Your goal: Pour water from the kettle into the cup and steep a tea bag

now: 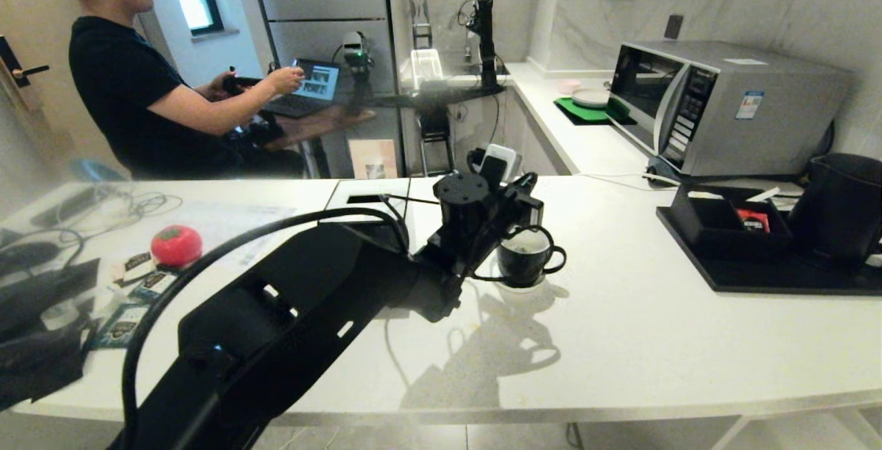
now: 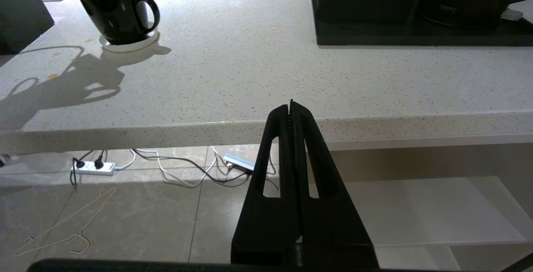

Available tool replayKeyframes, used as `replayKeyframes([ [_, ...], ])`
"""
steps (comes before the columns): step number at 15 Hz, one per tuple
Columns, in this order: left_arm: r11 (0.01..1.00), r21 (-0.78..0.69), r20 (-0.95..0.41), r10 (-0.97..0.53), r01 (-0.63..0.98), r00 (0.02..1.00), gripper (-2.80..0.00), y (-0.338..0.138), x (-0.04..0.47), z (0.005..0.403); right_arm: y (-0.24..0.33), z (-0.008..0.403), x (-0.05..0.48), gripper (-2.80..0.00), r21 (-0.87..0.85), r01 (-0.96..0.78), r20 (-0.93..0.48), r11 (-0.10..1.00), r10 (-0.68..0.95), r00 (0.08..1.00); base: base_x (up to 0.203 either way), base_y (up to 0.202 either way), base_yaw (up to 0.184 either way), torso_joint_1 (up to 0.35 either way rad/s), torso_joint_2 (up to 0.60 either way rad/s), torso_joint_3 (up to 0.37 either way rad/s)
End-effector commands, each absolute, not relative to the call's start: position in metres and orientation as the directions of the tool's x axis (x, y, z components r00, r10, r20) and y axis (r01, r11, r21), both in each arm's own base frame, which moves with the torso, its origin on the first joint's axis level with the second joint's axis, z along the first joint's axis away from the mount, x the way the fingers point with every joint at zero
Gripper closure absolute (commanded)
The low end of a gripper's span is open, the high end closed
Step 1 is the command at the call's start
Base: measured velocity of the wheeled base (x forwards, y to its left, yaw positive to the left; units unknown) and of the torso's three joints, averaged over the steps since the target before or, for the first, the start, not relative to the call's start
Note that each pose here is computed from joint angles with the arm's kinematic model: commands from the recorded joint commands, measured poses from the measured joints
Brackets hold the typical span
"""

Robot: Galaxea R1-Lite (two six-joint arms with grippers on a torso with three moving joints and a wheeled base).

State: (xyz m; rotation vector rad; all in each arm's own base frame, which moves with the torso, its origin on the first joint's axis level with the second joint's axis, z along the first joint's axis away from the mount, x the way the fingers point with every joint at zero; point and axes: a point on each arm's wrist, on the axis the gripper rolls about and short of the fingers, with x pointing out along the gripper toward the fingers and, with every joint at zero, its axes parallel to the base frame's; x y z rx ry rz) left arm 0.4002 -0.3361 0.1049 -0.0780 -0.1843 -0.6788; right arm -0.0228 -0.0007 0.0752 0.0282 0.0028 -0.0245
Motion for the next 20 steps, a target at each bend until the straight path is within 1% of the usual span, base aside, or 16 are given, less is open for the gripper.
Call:
replayKeyframes([
  [1,0.776,-0.01,0.183,-0.619,0.631,0.764,0.0,-0.338,0.401,0.096,-0.001,0.075,-0.023,0.0,0.029,0.025,-0.005,0.999,-0.025,1.0,0.0,0.0,0.0,0.0,0.0,0.0],
  [7,0.776,-0.01,0.196,-0.616,0.63,0.763,0.0,-0.337,0.401,0.103,-0.001,0.075,-0.023,0.0,0.029,0.025,-0.005,0.999,-0.025,1.0,0.0,0.0,0.0,0.0,0.0,0.0],
  [13,0.779,0.005,0.254,-0.607,0.627,0.752,0.0,-0.327,0.399,0.139,-0.001,0.075,-0.023,0.0,0.029,0.025,-0.003,0.999,-0.025,1.0,0.0,0.0,0.0,0.0,0.0,0.0],
  [20,0.779,0.006,0.287,-0.602,0.627,0.745,0.0,-0.323,0.394,0.158,-0.001,0.075,-0.023,0.0,0.029,0.025,-0.005,0.999,-0.025,1.0,0.0,0.0,0.0,0.0,0.0,0.0],
])
